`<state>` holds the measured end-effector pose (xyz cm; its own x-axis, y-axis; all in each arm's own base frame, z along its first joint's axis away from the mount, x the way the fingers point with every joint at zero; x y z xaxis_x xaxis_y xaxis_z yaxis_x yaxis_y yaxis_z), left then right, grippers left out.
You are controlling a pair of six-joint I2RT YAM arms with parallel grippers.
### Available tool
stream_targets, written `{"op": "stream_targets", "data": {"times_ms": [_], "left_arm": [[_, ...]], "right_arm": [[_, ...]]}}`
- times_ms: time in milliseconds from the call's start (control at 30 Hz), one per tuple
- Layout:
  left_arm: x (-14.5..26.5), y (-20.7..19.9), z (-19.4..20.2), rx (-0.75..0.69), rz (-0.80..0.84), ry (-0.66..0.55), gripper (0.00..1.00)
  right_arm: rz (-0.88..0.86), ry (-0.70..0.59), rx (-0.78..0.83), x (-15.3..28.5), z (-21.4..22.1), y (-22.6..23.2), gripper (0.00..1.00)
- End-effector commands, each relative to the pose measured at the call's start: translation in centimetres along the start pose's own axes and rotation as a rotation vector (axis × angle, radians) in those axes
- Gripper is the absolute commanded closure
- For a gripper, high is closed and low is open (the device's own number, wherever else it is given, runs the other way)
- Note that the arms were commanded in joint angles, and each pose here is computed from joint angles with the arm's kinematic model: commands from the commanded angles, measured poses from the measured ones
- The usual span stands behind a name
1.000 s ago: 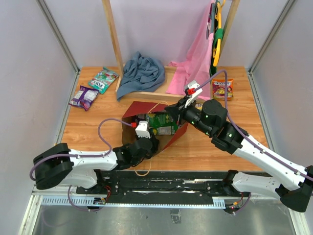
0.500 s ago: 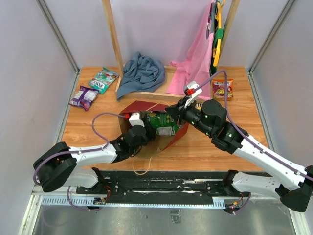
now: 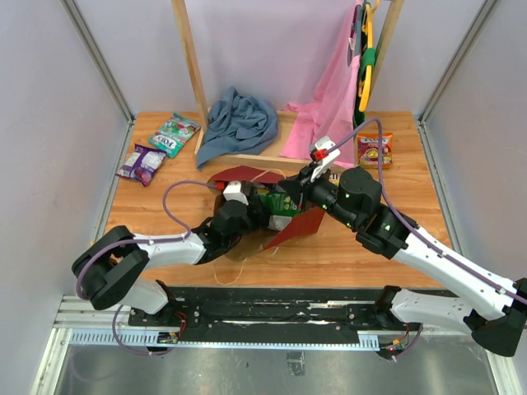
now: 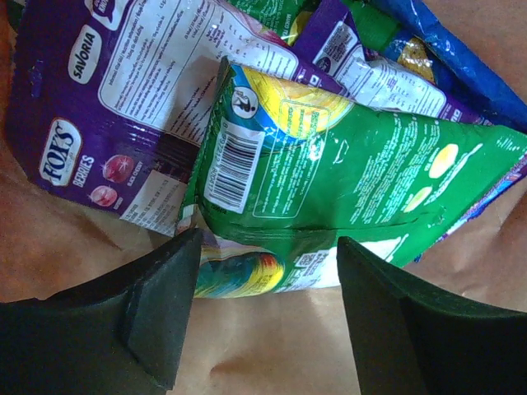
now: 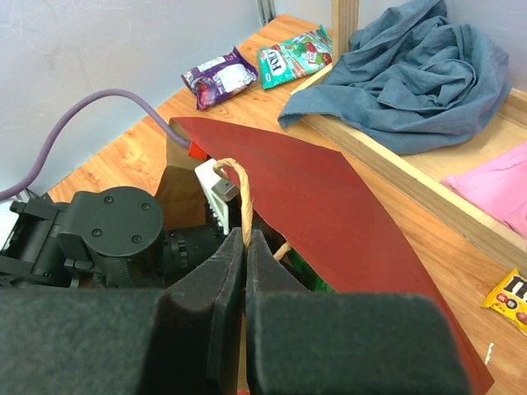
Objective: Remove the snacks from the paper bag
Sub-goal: Take out the snack from the paper bag.
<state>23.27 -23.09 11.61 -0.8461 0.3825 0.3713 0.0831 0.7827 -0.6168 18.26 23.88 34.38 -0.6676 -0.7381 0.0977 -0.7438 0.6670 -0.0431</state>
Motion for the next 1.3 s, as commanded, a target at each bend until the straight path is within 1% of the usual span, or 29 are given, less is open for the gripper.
{"op": "stream_targets", "data": {"times_ms": [0,267,300,333,367,400,500,533,567,833,1067,1267], "left_arm": [[-1.3,-0.5,-0.5,-0.009,-0.020,-0.015,0.28],[-3.2,0.4,0.5,-0.058,-0.126,0.009,0.26],[-3.4,0.5,0.7,-0.059,-0.129,0.015,0.27],[-3.5,0.6,0.8,-0.060,-0.134,0.020,0.30],[-3.6,0.7,0.9,-0.058,-0.134,0.022,0.39],[-3.6,0.6,1.0,-0.057,-0.130,0.023,0.50],[-3.6,0.6,1.0,-0.055,-0.130,0.019,0.87],[-3.5,0.6,0.9,-0.055,-0.132,0.016,0.96],[-3.5,0.6,0.7,-0.054,-0.135,0.011,0.99],[-1.1,0.1,-1.0,-0.011,-0.089,-0.039,0.99],[2.2,-3.0,-3.1,0.061,0.069,-0.026,0.99],[5.7,-4.8,-5.2,0.076,0.119,-0.073,1.00]], "right_arm": [[-0.038,-0.032,0.019,0.2,-0.4,0.6,0.99],[-0.056,-0.024,0.029,-0.1,-0.3,0.8,0.99],[-0.057,-0.021,0.031,-0.1,-0.2,0.8,0.99],[-0.058,-0.021,0.033,-0.1,-0.2,0.8,0.99],[-0.059,-0.020,0.035,-0.1,-0.2,0.8,0.99],[-0.060,-0.018,0.037,-0.1,-0.1,0.8,0.99],[-0.058,-0.015,0.040,-0.1,-0.1,0.8,0.99],[-0.058,-0.015,0.043,-0.1,-0.1,0.8,0.99],[-0.058,-0.016,0.043,-0.1,-0.1,0.8,0.99],[-0.052,-0.008,0.046,-0.2,0.1,0.7,0.99],[-0.036,-0.007,0.038,-0.5,0.2,0.6,0.99],[-0.021,-0.008,0.036,-0.4,0.0,0.4,0.99]]}}
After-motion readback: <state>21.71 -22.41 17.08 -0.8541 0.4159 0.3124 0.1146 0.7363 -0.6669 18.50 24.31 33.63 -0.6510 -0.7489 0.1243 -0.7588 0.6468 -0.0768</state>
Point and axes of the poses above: each gripper's point midway between its finger pads, its own x axis back along the fingers, its own y axis along the line the jaws close on, z = x × y, the point moved 7 cm from there along x, back along the fingers, and after that the axes turned 13 degrees about x, right-handed, at the moved point
